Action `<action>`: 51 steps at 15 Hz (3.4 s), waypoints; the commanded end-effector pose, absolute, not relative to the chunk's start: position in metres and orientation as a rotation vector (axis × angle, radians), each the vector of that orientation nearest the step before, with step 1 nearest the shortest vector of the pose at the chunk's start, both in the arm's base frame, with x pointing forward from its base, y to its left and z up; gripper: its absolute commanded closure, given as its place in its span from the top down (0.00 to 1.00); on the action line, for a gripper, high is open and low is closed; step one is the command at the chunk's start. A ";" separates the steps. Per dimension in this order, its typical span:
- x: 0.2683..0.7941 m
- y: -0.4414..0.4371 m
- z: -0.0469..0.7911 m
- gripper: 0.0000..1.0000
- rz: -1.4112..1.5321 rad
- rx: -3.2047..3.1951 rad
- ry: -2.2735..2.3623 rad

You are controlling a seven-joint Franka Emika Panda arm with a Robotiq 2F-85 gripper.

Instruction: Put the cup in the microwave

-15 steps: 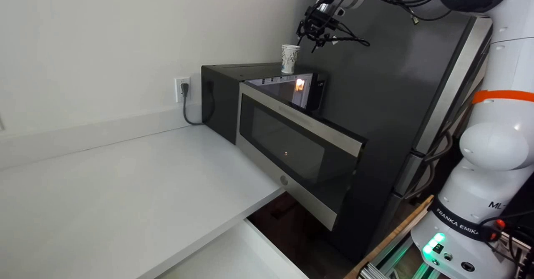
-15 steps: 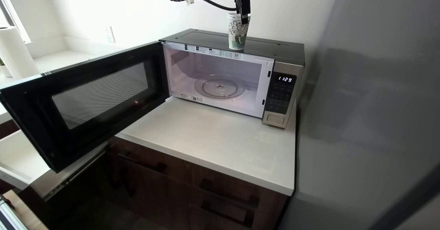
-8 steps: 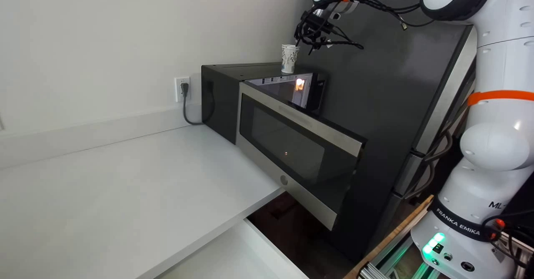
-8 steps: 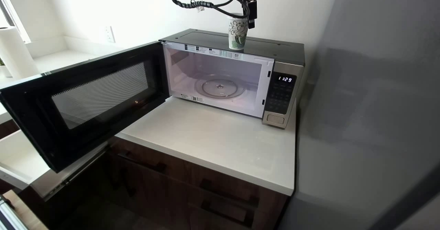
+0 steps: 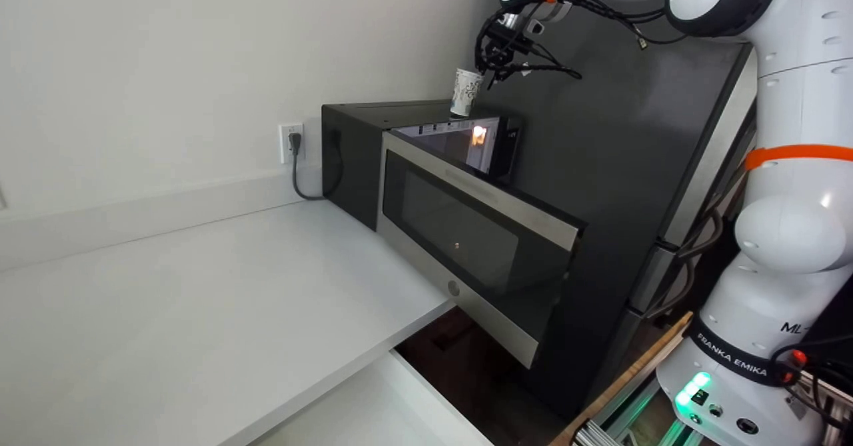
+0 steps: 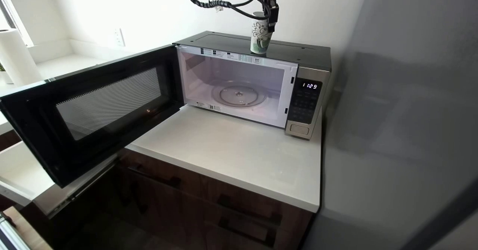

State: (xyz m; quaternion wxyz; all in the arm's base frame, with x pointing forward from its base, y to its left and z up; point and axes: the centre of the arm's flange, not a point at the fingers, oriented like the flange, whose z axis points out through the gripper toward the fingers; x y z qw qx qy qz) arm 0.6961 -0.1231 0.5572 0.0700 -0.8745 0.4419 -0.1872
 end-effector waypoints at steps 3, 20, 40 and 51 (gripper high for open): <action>0.677 -0.137 0.564 0.00 -0.525 -2.604 1.380; 0.488 -0.123 0.478 0.01 -0.394 -2.747 1.579; 0.626 -0.084 0.359 0.01 -0.609 -3.165 1.052; 0.642 -0.050 0.351 0.01 -0.684 -3.147 0.673</action>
